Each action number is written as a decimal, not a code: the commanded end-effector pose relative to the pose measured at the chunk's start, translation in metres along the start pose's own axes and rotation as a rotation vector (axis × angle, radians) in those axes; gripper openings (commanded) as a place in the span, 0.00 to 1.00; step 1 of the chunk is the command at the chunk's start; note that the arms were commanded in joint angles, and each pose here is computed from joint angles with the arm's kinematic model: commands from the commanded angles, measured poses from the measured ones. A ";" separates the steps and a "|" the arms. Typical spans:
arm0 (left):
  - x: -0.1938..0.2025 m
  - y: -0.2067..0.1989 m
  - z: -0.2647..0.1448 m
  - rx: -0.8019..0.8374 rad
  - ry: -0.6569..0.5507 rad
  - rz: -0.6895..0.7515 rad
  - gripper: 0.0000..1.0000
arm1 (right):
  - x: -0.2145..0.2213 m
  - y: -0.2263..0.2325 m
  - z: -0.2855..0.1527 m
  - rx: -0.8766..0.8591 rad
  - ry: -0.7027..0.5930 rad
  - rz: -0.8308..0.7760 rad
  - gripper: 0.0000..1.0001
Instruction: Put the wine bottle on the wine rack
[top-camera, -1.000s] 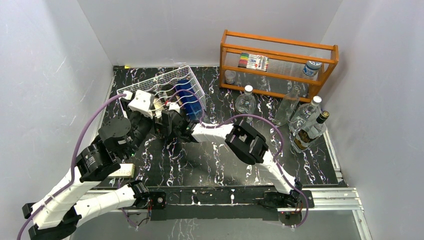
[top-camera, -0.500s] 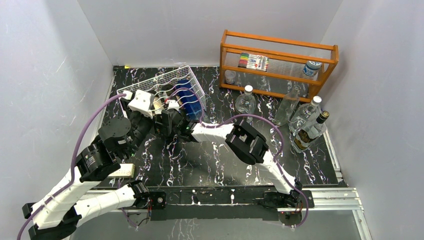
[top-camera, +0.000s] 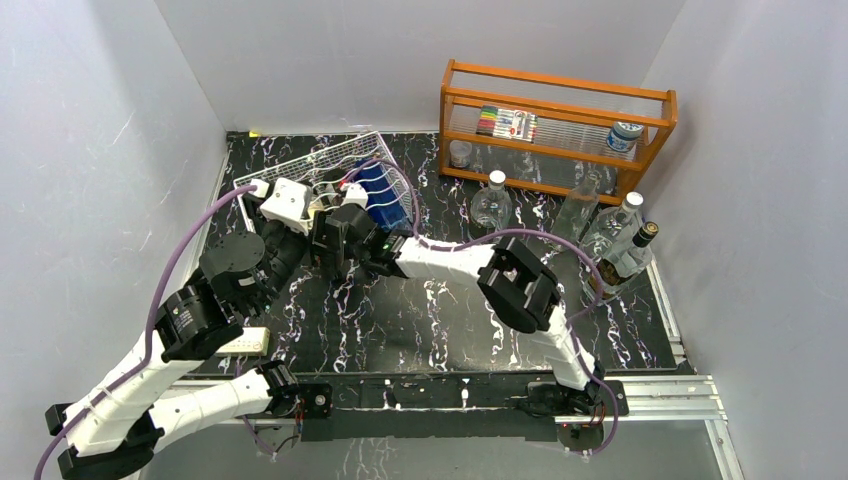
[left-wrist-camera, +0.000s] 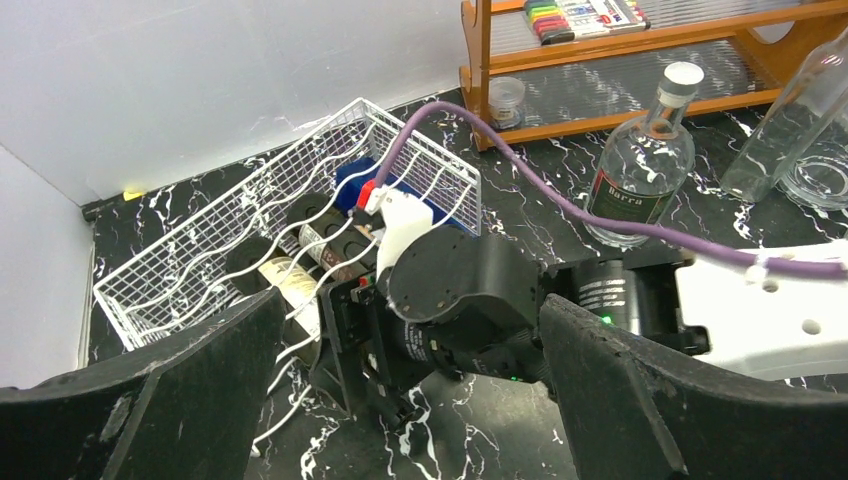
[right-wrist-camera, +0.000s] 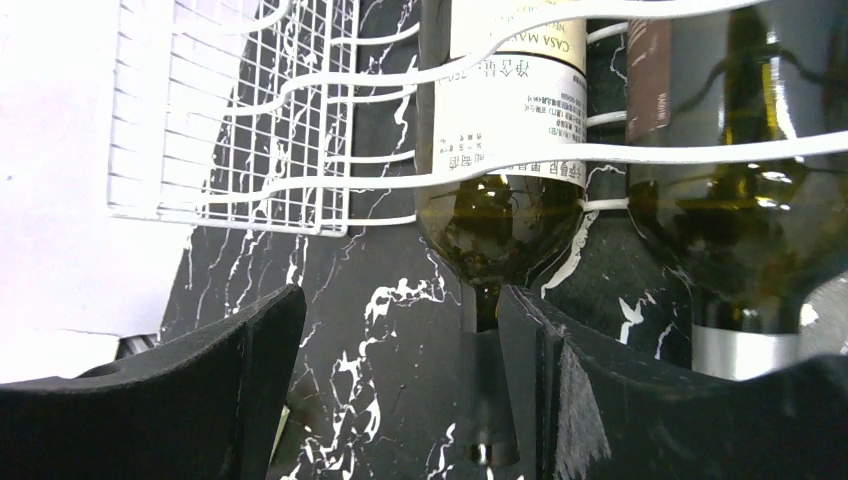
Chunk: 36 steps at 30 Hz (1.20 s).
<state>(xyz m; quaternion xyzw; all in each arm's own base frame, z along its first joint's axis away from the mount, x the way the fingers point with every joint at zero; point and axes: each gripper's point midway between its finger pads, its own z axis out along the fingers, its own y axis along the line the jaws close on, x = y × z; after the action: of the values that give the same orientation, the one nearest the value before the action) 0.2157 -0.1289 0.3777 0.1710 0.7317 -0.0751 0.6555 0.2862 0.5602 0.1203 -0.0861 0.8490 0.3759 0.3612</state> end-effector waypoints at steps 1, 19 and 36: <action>-0.022 0.010 -0.007 -0.024 -0.055 -0.022 0.98 | -0.039 0.015 -0.031 -0.012 -0.090 0.040 0.81; -0.043 0.020 -0.038 0.033 -0.177 -0.113 0.98 | -0.082 -0.104 -0.200 0.317 -0.204 -0.105 0.78; 0.029 -0.031 -0.009 0.152 -0.058 -0.227 0.98 | -0.198 -0.188 -0.384 0.717 -0.530 -0.180 0.81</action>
<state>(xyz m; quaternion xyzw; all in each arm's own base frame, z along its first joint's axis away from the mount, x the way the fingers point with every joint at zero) 0.1950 -0.1377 0.3513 0.1528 0.7168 -0.1725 0.6582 0.2881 0.1713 0.3066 0.0582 0.7995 0.1085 0.5880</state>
